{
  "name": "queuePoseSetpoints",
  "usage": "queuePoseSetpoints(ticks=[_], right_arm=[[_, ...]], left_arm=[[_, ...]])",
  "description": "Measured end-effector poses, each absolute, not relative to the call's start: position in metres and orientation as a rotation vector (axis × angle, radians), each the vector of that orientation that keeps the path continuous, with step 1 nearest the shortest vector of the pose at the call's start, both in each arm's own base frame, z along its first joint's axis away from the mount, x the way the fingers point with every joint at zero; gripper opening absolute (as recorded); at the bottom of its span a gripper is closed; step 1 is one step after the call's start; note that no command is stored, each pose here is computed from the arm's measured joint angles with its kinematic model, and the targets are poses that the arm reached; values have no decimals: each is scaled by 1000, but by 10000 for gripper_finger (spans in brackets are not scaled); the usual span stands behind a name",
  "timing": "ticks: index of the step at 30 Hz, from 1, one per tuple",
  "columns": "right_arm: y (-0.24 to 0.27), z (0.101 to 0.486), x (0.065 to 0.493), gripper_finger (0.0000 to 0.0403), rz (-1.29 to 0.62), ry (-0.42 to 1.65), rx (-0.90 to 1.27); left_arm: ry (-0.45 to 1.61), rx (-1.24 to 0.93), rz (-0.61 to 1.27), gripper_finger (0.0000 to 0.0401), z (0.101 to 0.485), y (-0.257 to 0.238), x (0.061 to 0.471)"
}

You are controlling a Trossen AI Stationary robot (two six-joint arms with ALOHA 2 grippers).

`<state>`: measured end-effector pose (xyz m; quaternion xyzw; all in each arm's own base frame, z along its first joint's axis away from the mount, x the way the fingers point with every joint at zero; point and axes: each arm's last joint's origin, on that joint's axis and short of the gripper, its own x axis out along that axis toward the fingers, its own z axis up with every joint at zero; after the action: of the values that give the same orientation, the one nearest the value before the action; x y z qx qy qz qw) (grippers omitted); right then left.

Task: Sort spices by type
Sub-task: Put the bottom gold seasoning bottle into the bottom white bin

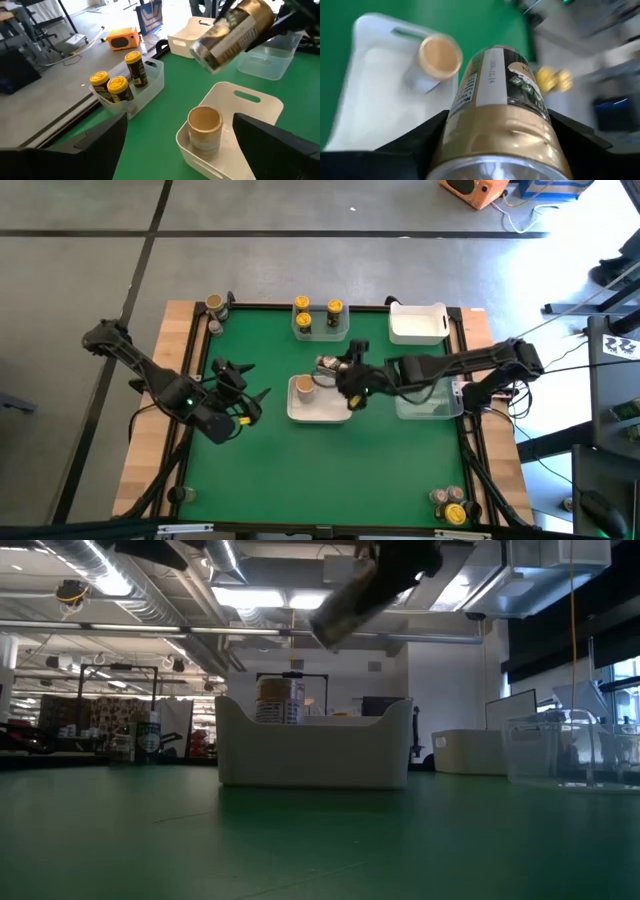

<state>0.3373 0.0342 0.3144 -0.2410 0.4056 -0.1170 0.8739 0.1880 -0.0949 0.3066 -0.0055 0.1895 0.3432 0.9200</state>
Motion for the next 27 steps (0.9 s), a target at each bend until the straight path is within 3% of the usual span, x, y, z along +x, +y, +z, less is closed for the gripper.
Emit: queuePoseSetpoints(ticks=[8,18,27], right_arm=[[-2,307,337,291,-153,955,-183],[-4,262,354,292,-33,1158,49],[-5,239,369,292,-82,1176,107]], left_arm=[[437,92,702,345,303,-94,192],[459,154,749,345,304,-83,198],[442,110,859,345,303,-64,210]])
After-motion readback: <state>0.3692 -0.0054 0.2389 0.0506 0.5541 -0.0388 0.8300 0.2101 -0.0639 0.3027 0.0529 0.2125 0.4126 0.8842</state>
